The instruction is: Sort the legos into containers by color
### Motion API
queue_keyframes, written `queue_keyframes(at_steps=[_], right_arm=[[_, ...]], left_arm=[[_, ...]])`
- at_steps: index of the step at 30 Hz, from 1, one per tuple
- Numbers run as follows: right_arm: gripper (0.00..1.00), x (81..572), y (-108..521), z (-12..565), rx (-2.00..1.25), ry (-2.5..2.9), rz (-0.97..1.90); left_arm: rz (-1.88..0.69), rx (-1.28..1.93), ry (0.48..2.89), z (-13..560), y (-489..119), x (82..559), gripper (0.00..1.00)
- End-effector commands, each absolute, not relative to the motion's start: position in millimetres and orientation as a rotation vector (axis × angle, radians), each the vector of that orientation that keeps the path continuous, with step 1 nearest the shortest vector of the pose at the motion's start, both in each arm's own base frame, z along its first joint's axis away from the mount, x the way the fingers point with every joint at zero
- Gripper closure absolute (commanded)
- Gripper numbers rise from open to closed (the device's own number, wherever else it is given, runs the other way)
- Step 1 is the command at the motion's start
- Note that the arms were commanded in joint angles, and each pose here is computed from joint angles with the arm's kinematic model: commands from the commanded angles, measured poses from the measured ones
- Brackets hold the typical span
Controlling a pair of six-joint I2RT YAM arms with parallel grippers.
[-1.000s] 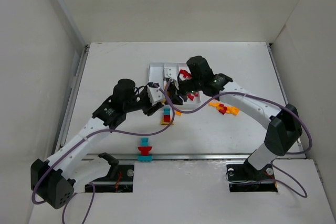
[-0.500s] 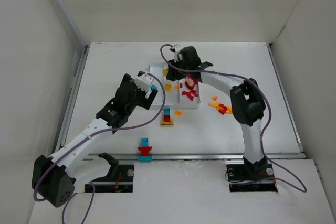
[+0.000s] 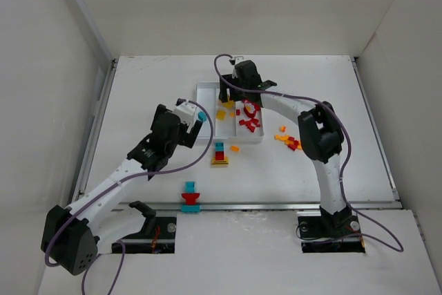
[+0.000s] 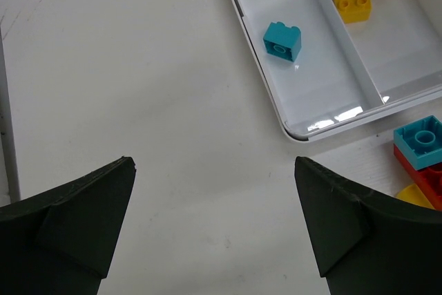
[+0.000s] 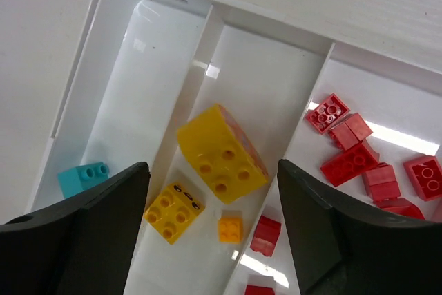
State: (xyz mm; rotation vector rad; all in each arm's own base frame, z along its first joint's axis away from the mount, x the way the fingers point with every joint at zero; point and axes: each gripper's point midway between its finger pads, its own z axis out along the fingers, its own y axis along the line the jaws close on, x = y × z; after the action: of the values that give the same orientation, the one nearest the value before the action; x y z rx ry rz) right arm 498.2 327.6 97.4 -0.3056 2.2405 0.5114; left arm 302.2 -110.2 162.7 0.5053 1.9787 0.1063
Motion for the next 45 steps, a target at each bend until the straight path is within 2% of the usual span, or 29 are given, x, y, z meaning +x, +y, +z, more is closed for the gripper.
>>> queue_keyframes(at_steps=[1, 2, 4, 7, 11, 19, 22, 25, 26, 29, 33, 37, 45], right_arm=[[0.19, 510, 332, 134, -0.298, 2.151, 0.54], [0.15, 509, 329, 135, -0.289, 2.151, 0.524], [0.13, 508, 326, 150, -0.293, 2.128, 0.514], [0.0, 498, 315, 174, -0.355, 2.082, 0.473], [0.0, 481, 268, 219, -0.347, 1.997, 0.277], [0.0, 422, 114, 278, 0.022, 1.869, -0.387], [0.0, 403, 83, 287, 0.221, 1.809, -0.424], [0.0, 402, 94, 268, 0.128, 1.941, -0.21], [0.02, 400, 101, 254, 0.088, 2.026, -0.09], [0.1, 397, 113, 214, 0.13, 2.181, 0.037], [0.24, 390, 127, 159, 0.17, 2.377, 0.095], [0.31, 392, 128, 136, 0.252, 2.41, 0.114], [0.3, 389, 122, 65, 0.323, 2.573, 0.008]], left_arm=[[0.079, 0.44, 1.921, 177, -110, 305, 0.0], [0.075, 0.435, 1.911, 179, -110, 306, 0.0], [0.076, 0.437, 1.914, 175, -110, 306, 0.0], [0.09, 0.435, 1.906, 174, -106, 304, 0.0], [0.111, 0.424, 1.91, 157, -100, 299, 0.0], [0.133, 0.287, 1.856, 148, -83, 294, 0.0], [0.107, 0.254, 1.826, 150, -85, 296, 0.0], [0.038, 0.23, 1.787, 155, -96, 296, 0.0], [0.026, 0.215, 1.786, 153, -96, 294, 0.0], [-0.016, 0.237, 1.797, 145, -104, 288, 0.0], [-0.021, 0.238, 1.771, 150, -105, 286, 0.0], [-0.052, 0.24, 1.745, 153, -107, 284, 0.0], [-0.067, 0.24, 1.696, 162, -108, 284, 0.0]])
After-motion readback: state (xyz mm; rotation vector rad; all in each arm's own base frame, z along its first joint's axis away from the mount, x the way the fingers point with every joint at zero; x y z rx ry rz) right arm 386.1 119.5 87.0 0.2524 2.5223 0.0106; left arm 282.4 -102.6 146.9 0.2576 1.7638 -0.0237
